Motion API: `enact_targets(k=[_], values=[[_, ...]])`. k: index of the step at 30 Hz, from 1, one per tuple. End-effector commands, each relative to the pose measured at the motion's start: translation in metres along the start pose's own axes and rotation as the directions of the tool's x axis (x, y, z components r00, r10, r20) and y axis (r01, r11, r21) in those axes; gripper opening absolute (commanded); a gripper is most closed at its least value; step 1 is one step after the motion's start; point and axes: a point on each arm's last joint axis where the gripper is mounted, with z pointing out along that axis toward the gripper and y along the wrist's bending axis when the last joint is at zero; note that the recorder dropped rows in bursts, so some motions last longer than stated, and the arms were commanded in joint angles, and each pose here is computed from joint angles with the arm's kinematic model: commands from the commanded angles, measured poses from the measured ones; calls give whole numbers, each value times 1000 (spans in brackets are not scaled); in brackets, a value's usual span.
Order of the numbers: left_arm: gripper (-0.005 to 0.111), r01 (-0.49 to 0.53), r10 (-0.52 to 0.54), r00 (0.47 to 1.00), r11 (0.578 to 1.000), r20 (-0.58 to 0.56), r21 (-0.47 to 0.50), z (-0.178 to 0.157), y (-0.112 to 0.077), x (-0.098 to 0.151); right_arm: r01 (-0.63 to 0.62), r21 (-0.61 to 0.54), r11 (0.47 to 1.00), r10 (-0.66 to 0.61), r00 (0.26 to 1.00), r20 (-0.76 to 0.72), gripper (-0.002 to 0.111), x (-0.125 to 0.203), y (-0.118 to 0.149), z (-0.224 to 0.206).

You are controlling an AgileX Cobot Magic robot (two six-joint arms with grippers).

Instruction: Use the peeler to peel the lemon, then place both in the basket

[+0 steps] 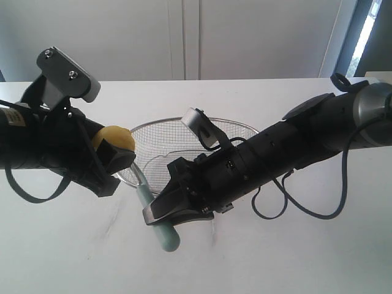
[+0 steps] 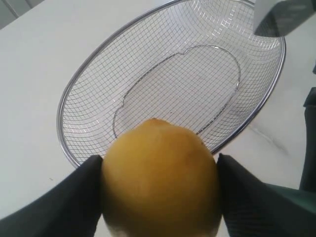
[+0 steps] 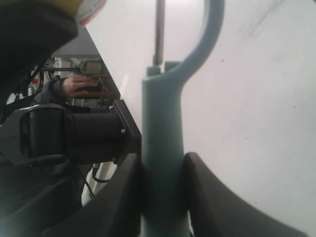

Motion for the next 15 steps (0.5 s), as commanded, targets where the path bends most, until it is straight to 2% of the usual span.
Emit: enact_targets(k=[1,6,9,15], values=[[0,35,-35,999,999,19,-1,-1,-1,-2,-8,-18,1000,8,1000,-6,0,2,2,1],[0,13,-13,999,1000,29,23,-1,-9,-4,-8,-17,1000,8,1000,-5,0,1,2,1],[0,-48,47,999,998,23,39,2,-14,-4,-11,-17,1000,11,1000,-6,0,2,1,2],[0,-50,50,999,998,10,43,7,-14,-2,-13,-16,1000,13,1000,-7,0,2,1,2]])
